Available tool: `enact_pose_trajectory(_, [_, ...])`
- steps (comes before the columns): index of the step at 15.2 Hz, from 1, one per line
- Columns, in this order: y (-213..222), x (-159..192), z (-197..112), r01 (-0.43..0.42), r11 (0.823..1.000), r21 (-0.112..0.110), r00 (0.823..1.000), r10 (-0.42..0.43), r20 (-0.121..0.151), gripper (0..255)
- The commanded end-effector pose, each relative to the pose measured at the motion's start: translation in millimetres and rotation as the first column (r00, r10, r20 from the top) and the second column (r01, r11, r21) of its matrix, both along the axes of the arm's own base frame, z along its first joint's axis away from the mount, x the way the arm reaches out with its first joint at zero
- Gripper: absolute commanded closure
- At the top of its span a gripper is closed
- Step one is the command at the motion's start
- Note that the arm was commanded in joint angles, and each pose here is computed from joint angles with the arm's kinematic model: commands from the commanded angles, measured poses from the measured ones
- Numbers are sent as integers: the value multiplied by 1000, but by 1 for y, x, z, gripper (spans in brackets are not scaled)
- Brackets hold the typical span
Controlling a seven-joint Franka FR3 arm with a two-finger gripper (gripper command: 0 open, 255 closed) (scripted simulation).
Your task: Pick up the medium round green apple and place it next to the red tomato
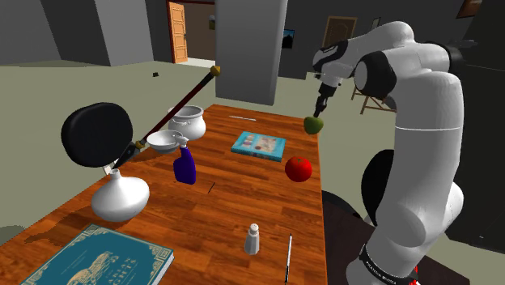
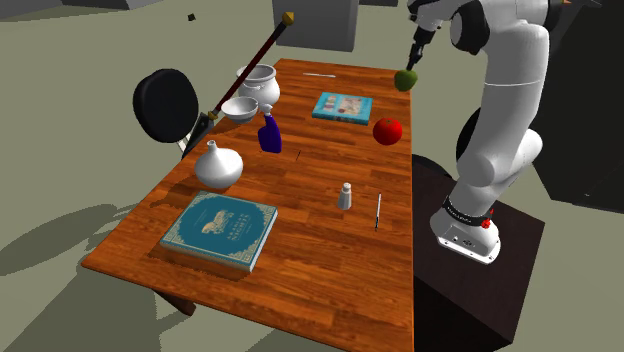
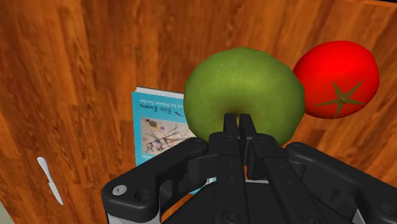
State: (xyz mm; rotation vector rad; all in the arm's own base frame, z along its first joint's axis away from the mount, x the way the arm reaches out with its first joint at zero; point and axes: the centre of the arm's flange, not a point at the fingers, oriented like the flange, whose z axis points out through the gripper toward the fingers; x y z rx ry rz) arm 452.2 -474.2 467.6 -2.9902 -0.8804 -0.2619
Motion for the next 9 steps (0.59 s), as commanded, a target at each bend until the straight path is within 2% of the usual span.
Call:
enact_pose_trajectory(1, [-18,1,-9,-2,1000,1,1000,2,1,255])
enact_pose_trajectory(9, [-18,1,-51,-2,1000,1,1000,2,1,255])
